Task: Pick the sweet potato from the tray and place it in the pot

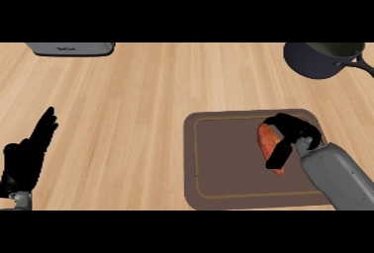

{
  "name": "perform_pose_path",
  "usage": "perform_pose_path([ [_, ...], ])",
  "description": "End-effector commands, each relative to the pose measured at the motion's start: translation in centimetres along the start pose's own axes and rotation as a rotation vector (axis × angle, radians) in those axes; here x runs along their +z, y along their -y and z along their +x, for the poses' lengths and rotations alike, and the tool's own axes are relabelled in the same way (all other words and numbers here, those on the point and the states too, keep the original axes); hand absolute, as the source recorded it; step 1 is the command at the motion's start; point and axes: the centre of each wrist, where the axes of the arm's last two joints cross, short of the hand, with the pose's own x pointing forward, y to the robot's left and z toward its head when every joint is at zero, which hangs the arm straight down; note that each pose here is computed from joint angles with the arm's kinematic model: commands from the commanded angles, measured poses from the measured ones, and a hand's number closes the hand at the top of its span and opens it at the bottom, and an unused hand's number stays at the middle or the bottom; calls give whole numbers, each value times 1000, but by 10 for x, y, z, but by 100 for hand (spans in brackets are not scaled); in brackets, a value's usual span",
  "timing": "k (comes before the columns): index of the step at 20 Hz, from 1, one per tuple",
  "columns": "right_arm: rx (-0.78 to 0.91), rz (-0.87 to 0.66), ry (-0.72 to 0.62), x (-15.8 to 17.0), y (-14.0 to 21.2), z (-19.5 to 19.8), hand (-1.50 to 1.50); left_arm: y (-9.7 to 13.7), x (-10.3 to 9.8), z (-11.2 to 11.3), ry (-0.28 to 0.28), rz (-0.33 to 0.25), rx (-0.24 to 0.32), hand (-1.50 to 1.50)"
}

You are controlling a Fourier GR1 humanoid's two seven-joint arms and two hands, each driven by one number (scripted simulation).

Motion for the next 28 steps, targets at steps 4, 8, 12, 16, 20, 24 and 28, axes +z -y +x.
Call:
perform_pose_path([
  [4,57,5,20,7,-3,18,150,-4,-7,1,-6,12,-3,0],
  [8,41,15,27,-12,4,14,150,-11,2,12,-5,-11,-17,0],
  [12,6,-60,7,0,12,47,150,13,6,6,9,-16,13,0],
  [16,-170,-299,-77,-18,66,56,150,1,-9,8,35,-31,-5,0],
  [20,-176,-442,-157,-21,99,72,150,14,-2,4,42,-55,-7,0],
  [24,-122,-679,-210,-12,115,89,150,15,-12,5,41,-44,3,0],
  [28,-80,-944,-252,2,123,110,150,14,-8,3,19,-42,5,0],
])
